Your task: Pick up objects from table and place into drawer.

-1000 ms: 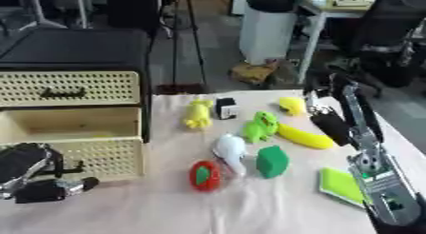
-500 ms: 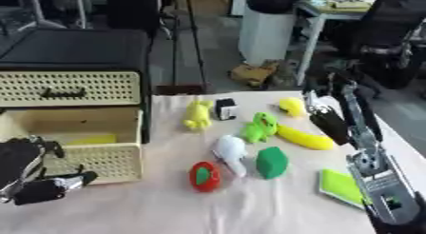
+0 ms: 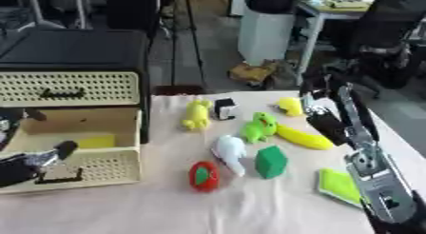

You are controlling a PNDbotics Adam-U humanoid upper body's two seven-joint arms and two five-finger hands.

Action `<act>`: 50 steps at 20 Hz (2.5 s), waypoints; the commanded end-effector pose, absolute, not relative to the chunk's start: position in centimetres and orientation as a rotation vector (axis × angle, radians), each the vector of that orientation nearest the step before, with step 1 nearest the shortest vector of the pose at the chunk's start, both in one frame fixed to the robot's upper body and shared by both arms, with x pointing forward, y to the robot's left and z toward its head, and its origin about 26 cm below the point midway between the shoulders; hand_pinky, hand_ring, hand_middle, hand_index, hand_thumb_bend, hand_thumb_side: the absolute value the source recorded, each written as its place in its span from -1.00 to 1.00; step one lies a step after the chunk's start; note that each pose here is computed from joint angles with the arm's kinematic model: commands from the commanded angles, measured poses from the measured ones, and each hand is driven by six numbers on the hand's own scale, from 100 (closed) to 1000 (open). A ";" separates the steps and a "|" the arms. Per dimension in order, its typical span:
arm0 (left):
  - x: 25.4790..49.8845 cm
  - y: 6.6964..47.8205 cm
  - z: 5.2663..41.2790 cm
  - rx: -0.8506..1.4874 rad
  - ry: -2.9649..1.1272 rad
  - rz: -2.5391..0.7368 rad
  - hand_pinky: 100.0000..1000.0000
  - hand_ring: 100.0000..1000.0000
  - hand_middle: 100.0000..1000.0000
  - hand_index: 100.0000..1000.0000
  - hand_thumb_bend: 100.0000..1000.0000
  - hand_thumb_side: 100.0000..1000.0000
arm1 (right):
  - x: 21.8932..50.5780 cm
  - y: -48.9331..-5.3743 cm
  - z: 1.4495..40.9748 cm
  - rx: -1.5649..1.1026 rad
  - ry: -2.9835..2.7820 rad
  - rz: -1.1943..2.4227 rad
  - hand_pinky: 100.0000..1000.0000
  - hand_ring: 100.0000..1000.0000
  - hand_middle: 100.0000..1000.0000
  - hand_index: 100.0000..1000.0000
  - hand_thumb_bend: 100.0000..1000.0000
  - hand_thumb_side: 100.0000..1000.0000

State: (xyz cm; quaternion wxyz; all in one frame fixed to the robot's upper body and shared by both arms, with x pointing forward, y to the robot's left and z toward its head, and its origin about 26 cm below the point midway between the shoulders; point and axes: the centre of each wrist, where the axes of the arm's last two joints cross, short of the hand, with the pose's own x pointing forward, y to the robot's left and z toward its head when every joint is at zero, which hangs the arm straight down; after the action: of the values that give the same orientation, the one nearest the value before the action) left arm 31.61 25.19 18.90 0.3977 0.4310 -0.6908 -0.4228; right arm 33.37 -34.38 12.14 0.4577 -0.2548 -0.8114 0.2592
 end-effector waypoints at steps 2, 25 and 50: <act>31.1 27.1 20.6 1.090 -1.755 -1.008 -1.00 -1.00 -1.00 0.37 0.27 1.00 | 33.0 -36.8 12.4 -0.645 -1.849 0.904 0.22 0.48 0.46 0.60 -0.80 0.01; 31.0 28.1 19.7 1.047 -1.672 -1.029 -1.00 -1.00 -1.00 0.37 0.21 1.00 | 35.3 -37.6 11.0 -0.364 -1.421 1.509 0.57 0.93 0.86 0.74 -0.35 -0.53; 30.9 27.6 19.7 1.013 -1.684 -1.030 -1.00 -1.00 -1.00 0.37 0.19 1.00 | 38.6 -39.3 9.6 -0.432 -1.248 1.571 0.64 0.97 0.94 0.82 -0.06 -0.40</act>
State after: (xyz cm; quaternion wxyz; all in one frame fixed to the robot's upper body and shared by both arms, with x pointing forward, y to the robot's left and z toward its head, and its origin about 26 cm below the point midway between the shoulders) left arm 31.06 27.55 18.82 0.4567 0.4040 -0.6738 -0.4174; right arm 38.20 -38.61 8.14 0.5270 -0.1622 -0.5232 0.6498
